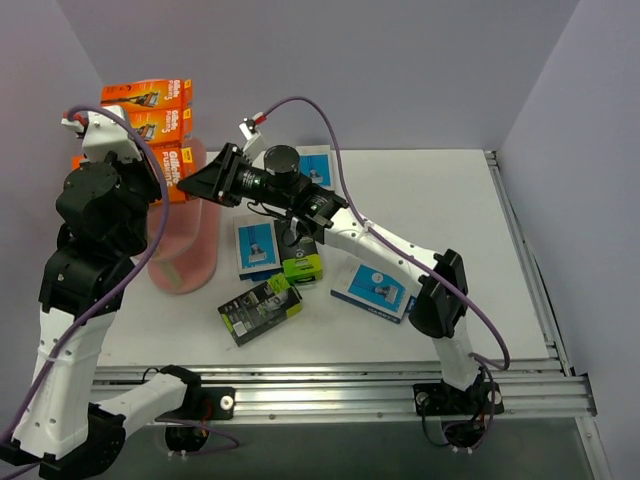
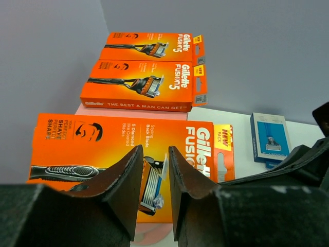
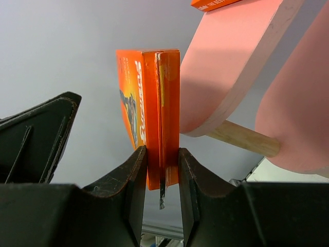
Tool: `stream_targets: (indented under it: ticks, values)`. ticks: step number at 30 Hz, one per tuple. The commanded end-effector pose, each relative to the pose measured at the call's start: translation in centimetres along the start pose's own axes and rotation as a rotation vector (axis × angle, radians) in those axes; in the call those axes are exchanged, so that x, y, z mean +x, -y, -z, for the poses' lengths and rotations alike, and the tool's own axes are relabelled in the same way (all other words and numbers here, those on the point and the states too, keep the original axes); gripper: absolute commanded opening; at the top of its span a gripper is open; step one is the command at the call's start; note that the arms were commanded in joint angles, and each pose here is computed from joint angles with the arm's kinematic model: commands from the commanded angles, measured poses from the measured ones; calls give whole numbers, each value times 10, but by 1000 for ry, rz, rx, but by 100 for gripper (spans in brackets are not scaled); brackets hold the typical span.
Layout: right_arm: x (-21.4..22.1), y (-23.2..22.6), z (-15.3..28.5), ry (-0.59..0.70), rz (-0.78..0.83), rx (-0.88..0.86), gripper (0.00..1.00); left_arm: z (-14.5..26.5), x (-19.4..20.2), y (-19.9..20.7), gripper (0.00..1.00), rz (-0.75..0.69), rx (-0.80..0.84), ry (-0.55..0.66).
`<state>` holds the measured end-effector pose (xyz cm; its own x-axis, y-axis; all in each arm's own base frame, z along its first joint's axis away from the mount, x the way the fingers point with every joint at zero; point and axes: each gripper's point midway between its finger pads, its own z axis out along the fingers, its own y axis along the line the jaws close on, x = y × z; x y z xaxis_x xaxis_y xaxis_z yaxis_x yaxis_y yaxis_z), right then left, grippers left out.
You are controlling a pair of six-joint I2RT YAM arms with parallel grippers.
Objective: Place and organize the shaving razors onto the shelf
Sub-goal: Place the shaving razor onto shelf
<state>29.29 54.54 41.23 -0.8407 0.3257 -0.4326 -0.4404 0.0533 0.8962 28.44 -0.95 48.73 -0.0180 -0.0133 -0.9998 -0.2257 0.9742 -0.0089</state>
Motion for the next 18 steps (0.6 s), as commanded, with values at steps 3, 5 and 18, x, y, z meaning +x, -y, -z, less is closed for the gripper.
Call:
stream_targets:
  ticks: [3,5,18]
  values:
    - [-19,-48,1,51,26,-123,0,-11,-9,6,34,90,56,7]
    - [-18,-47,0,49,26,-119,0,-16,-6,4,34,114,61,-10]
    - [-22,-35,-13,48,4,-103,0,-47,30,-9,33,136,14,-118]
